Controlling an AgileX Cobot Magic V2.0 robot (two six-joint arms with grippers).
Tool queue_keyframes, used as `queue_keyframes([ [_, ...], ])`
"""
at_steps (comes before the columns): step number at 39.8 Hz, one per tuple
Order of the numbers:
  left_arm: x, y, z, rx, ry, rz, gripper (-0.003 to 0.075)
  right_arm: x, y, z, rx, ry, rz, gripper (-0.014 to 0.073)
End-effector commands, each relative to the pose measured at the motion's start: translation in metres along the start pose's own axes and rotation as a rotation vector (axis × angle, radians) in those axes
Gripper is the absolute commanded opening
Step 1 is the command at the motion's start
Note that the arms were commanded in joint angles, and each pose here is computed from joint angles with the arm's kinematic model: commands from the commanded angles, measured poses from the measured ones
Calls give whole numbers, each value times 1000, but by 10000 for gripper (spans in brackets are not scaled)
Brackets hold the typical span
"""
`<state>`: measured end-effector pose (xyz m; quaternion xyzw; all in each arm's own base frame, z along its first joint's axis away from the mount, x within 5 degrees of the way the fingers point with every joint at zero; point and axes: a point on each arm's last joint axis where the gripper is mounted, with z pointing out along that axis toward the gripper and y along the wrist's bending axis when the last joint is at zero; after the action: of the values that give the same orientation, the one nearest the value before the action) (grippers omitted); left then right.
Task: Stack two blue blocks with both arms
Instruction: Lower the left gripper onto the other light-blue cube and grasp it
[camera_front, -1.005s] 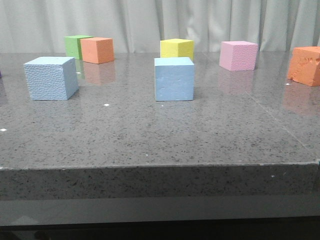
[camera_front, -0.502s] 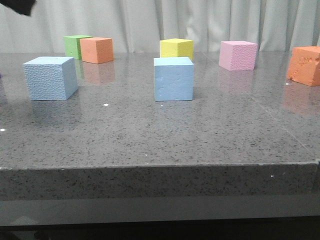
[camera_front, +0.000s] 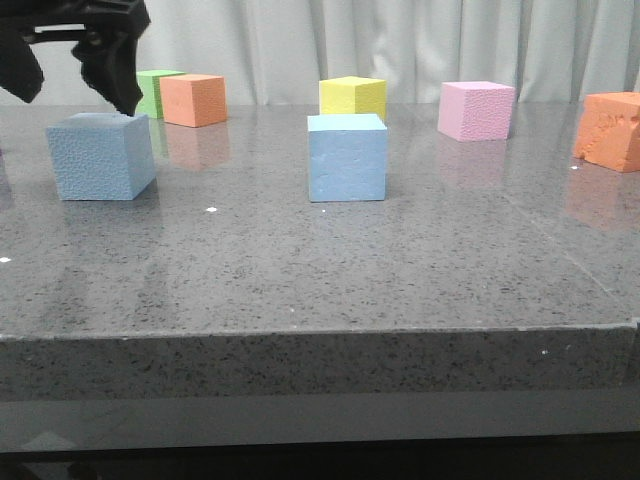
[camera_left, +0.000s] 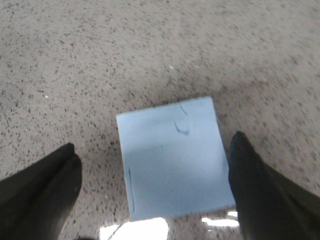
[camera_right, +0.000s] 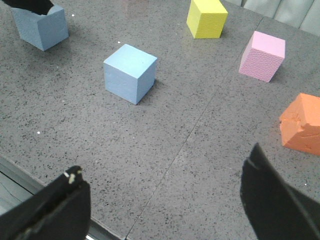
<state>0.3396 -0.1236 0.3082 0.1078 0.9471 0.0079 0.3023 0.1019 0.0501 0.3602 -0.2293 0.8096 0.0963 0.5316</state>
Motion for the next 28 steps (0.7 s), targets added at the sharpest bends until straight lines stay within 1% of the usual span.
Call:
queue_keyframes([
  [1,-19,-2,-12,4,-97,-27,587,-13,-2,-5,15,-97,-9,615],
  [10,-20,-8,16,9,-46,-27,587,-13,-2,-5,15,-97,-9,615],
  [19,-17,-11,30,17,-4,-34,580,-13,-2,-5,15,-97,-9,615],
  [28,-17,-13,31,28,3,-44,452,-13,-2,-5,15,-97,-9,615],
])
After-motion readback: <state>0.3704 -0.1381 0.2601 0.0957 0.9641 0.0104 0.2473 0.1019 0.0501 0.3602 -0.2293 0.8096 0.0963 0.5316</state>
